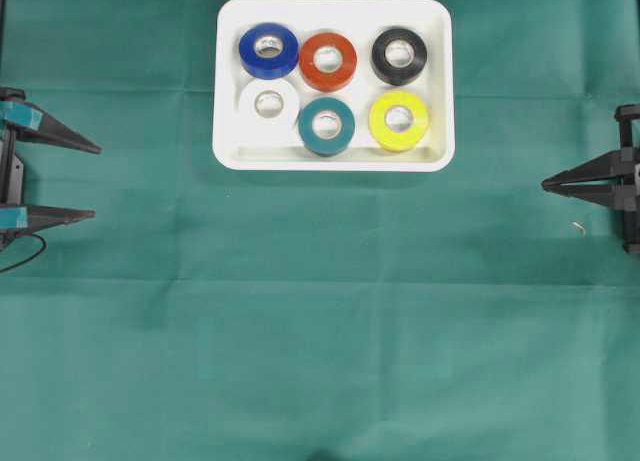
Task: Put the tape into the white case with the left arm.
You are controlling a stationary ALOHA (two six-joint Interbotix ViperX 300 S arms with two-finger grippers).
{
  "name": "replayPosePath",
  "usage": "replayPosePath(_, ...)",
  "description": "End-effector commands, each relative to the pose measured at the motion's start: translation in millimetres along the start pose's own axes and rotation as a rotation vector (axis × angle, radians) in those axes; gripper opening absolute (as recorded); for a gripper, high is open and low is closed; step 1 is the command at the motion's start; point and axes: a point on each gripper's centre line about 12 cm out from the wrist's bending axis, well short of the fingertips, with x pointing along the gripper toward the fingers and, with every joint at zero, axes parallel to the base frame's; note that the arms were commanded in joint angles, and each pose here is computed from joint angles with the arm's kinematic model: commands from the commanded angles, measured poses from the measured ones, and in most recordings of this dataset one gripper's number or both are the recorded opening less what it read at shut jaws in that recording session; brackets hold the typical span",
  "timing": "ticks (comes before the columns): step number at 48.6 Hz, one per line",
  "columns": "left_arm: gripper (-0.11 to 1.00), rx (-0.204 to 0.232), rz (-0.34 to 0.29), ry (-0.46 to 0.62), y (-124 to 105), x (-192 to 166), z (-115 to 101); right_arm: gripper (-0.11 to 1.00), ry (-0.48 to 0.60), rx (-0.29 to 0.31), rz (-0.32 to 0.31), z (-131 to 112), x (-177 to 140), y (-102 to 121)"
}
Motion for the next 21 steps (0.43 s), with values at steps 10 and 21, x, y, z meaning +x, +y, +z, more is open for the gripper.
replayPosePath(10, 0.95, 0.006, -0.002, -0.002, -0.4, 1.2, -3.0, -0.09, -0.012, 0.002, 0.000, 4.2, 0.7, 0.0)
replayPosePath(21, 0.95, 0.005, -0.001, -0.011, -0.4, 2.0, -7.8, -0.09, -0.012, 0.002, 0.000, 4.2, 0.7, 0.0)
